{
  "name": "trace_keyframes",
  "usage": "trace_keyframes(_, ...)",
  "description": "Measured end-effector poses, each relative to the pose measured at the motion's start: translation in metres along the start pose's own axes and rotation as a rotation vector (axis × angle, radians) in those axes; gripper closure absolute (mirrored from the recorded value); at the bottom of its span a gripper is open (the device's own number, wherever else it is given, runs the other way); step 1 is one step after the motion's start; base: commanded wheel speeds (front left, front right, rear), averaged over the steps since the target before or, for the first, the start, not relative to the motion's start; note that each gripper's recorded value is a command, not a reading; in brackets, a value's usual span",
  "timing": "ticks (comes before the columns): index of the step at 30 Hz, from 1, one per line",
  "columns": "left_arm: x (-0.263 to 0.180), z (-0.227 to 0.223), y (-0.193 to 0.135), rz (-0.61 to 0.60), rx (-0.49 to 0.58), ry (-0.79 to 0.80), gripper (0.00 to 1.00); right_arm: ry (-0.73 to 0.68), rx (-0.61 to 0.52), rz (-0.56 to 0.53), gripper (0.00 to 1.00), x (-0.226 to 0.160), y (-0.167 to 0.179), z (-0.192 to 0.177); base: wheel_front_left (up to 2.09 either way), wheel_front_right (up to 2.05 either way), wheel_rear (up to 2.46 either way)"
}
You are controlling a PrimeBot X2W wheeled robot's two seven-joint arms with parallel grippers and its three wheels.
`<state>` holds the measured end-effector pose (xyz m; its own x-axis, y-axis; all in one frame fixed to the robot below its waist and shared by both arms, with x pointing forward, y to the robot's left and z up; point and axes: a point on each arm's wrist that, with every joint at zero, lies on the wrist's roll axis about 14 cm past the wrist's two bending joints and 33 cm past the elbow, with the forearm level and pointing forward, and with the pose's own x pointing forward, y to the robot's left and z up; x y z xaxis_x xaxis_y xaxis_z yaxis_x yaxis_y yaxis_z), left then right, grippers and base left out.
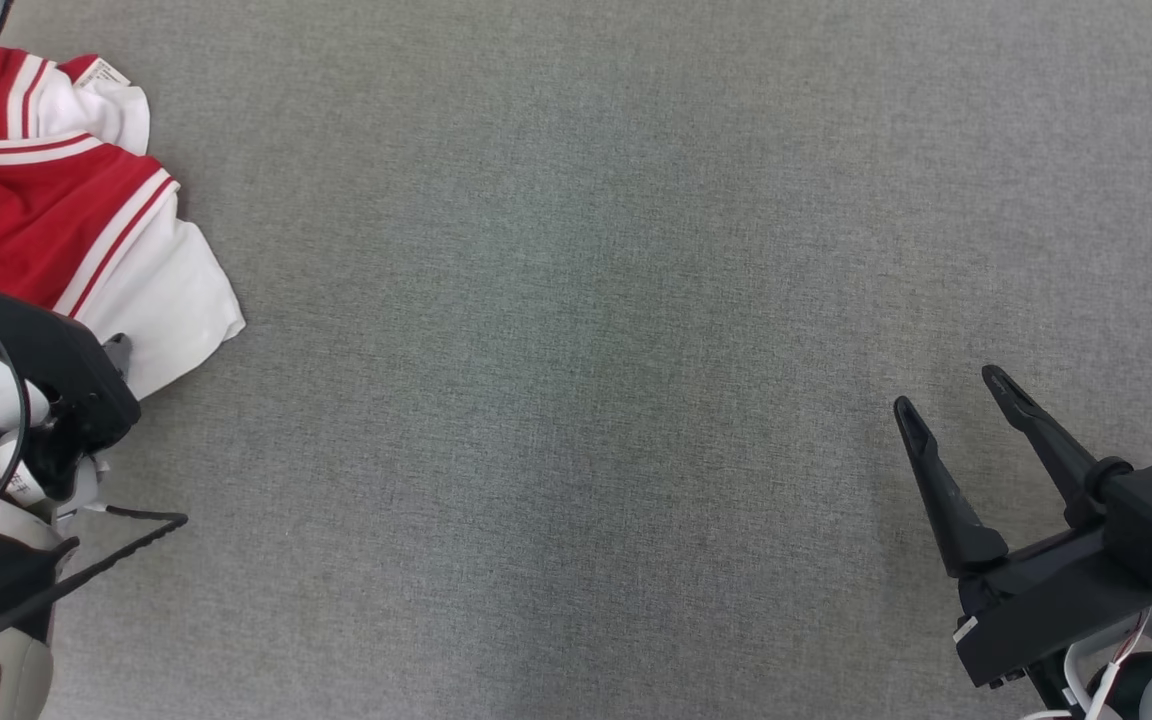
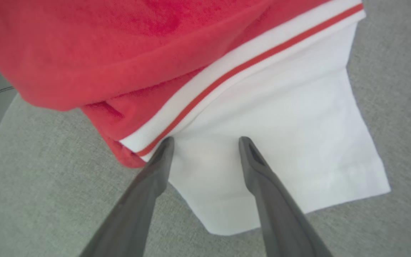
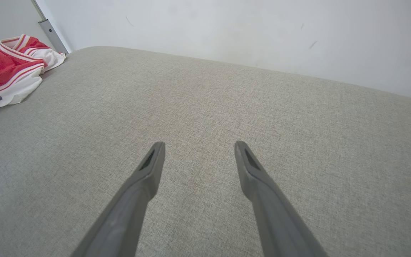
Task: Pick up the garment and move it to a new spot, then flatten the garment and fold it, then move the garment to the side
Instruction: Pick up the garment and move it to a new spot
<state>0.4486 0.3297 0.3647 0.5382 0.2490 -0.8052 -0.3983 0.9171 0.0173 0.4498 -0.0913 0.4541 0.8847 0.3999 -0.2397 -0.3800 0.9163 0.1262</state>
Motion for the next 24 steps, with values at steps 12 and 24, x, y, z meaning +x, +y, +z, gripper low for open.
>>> trace_keyframes(12, -0.010, 0.000, 0.012, 0.034, -0.003, -0.035, 1.00, -0.009, -0.019, 0.030, 0.00, -0.003, 0.012, 0.012, 0.00, 0.00, 0.00)
trace_keyframes(24, -0.017, 0.031, -0.003, 0.006, 0.004, -0.149, 1.00, 0.019, -0.017, 0.033, 0.00, -0.005, 0.015, 0.006, 0.00, 0.00, 0.00)
